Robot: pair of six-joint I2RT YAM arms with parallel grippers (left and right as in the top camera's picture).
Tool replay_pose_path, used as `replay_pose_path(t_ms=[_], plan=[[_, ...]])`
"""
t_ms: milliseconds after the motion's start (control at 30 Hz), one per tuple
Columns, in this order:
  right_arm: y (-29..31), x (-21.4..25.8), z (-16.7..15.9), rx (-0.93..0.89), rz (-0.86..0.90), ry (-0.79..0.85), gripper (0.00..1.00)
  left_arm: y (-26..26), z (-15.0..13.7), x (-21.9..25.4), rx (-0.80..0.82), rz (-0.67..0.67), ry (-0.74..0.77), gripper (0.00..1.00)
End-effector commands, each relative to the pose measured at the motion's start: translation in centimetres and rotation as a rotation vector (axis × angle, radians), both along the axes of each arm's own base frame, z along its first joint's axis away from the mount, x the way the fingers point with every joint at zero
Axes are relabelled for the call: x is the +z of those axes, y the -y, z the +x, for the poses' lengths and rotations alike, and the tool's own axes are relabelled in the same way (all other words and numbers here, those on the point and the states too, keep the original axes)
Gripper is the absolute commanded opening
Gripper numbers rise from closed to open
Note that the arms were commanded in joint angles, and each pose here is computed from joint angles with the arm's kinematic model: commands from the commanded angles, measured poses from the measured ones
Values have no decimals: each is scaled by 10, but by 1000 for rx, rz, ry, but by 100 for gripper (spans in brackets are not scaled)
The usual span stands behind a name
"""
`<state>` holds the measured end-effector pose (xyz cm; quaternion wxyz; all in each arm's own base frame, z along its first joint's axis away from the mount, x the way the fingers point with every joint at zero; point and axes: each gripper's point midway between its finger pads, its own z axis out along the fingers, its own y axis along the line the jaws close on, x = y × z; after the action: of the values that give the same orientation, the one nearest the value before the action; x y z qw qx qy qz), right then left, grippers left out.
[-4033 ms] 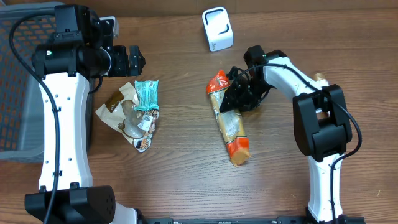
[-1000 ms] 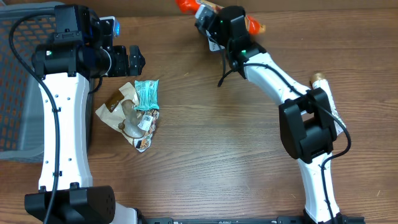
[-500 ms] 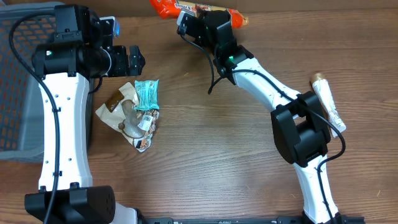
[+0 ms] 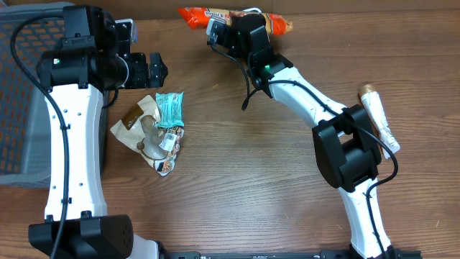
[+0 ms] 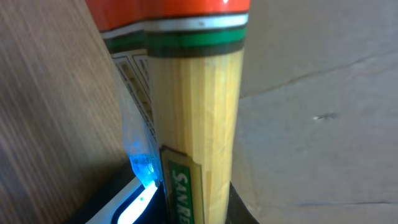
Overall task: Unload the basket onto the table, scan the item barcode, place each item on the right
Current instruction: 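Raise spaghetti pack to the scanner with right gripper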
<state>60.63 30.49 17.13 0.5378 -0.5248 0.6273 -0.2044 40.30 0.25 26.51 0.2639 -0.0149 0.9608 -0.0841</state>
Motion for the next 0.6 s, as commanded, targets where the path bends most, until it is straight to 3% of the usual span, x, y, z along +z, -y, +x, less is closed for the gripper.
replay_pose_path(t_ms=[0,233,367,567], plan=[[7,46,8,-27,35,94,4,2,2,6,-1,0,19,100],[9,61,4,-72,45,113,4,2,2,6,-1,0,19,100],[12,85,-10,-116,207,44,4,2,2,6,-1,0,19,100],[28,140,-68,-125,462,-196,4,2,2,6,-1,0,19,100]])
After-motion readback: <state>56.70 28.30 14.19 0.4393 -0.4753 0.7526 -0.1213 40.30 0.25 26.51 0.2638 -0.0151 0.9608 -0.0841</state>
